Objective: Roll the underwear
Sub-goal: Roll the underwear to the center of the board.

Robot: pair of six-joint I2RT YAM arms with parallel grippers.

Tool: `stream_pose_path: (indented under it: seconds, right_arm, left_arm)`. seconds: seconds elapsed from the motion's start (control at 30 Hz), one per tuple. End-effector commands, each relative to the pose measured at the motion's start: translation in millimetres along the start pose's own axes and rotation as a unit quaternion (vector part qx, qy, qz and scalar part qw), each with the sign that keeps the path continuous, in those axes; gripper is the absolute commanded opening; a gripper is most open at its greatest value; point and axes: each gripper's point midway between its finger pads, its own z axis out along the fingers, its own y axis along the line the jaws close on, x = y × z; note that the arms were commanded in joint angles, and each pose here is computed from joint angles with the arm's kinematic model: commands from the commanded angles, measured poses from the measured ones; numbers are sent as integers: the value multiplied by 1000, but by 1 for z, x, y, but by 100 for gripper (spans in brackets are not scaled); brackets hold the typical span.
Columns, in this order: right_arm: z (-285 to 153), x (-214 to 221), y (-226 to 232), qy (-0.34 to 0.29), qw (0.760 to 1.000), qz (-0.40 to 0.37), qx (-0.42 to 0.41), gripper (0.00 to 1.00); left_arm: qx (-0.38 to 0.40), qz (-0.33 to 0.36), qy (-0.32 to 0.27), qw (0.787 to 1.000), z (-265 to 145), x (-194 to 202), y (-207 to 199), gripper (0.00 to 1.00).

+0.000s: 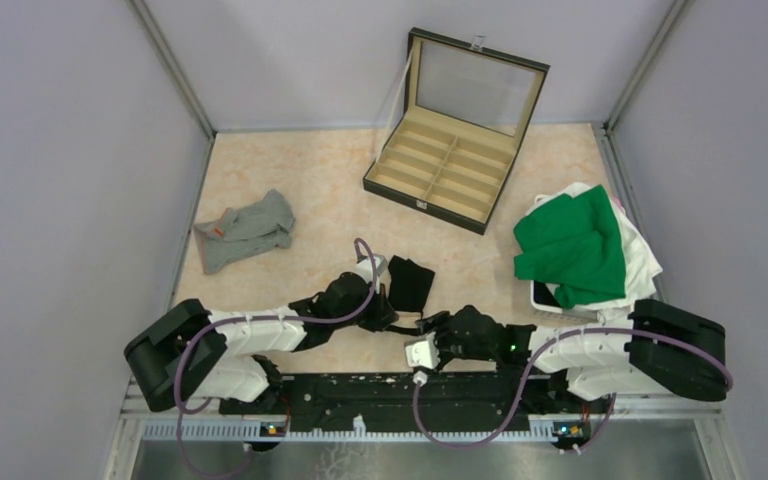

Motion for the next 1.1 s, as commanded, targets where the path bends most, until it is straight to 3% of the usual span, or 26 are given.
stream_pose_path:
  seconds: [0.0,0.3,0.7,1.07]
  right_arm:
    - [10,-23,-23,-32,998,-27,38,56]
    - [21,-7,-27,4,998,-45,52,58]
    - [24,20,-11,51,997,-46,30,45]
    - [27,23,-4,56,998,-4,22,2]
  left_arm:
    - [-72,7,59,996,-3,34,37,0]
    - [-73,7,60,995,-3,35,38,0]
    - [-77,8,64,995,-3,37,40,0]
    - [-81,2,59,995,-4,34,42,0]
